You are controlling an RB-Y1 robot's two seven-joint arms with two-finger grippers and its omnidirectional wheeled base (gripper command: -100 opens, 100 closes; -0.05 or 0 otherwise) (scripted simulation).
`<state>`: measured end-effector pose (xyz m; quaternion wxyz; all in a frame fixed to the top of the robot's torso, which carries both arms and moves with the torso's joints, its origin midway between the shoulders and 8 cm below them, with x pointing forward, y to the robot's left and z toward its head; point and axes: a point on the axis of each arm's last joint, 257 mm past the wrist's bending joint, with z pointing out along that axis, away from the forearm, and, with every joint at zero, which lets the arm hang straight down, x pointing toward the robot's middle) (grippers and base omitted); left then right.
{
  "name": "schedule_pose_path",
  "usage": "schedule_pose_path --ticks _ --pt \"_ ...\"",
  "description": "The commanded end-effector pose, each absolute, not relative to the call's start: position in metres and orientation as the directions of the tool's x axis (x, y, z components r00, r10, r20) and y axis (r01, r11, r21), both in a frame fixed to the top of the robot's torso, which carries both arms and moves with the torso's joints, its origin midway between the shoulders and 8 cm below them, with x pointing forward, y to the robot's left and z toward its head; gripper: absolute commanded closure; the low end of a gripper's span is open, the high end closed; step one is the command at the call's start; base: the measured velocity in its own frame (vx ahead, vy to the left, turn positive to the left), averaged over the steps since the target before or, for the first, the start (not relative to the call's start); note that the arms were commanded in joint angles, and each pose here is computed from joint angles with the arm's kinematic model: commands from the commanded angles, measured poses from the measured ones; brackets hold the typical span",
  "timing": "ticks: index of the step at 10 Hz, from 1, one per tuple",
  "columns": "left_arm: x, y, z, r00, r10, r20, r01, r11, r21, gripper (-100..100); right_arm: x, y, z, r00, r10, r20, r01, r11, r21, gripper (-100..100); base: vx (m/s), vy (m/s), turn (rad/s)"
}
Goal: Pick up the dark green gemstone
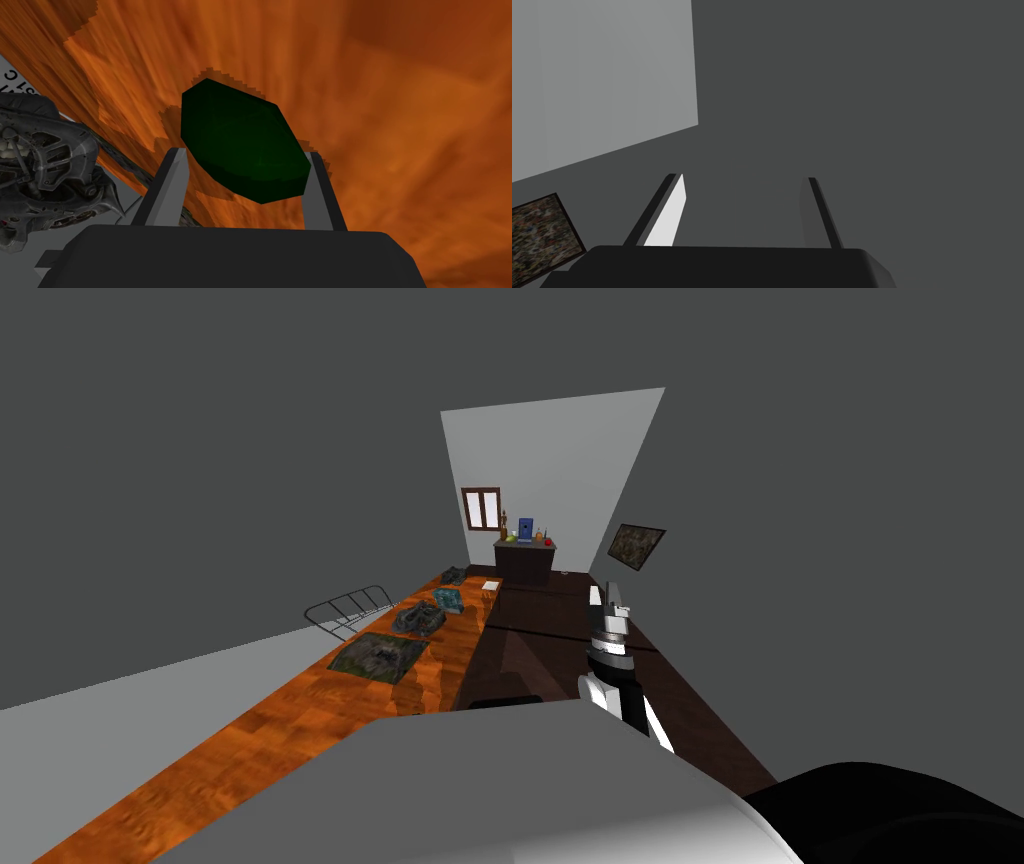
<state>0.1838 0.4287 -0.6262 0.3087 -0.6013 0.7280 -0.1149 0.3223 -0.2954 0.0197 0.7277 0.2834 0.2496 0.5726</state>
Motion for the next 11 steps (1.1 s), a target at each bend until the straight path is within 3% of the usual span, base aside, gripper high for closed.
schedule_pose_path --ticks 1,2,10,11 --pt "0.184 0.429 -0.626 -0.086 -0.946 -0.311 -0.805 0.250 -0.539 0 0.322 -0.295 0.020 0.220 0.975 -0.039 -0.692 0.184 0.698 0 0.000 0.000 0.000" --pt "0.178 0.434 -0.624 -0.086 -0.945 -0.316 -0.808 0.251 -0.533 100 0.322 -0.295 0.020 0.220 0.975 -0.039 -0.692 0.184 0.698 0 0.015 -0.021 -0.014" --pt "0.147 0.460 -0.610 -0.079 -0.945 -0.317 -0.811 0.246 -0.531 100 0.322 -0.295 0.020 0.220 0.975 -0.039 -0.692 0.184 0.698 0 0.020 -0.046 -0.011" --pt "0.146 0.461 -0.610 -0.078 -0.945 -0.316 -0.811 0.245 -0.531 0 0.322 -0.295 0.020 0.220 0.975 -0.039 -0.692 0.184 0.698 0 0.000 0.000 0.000"
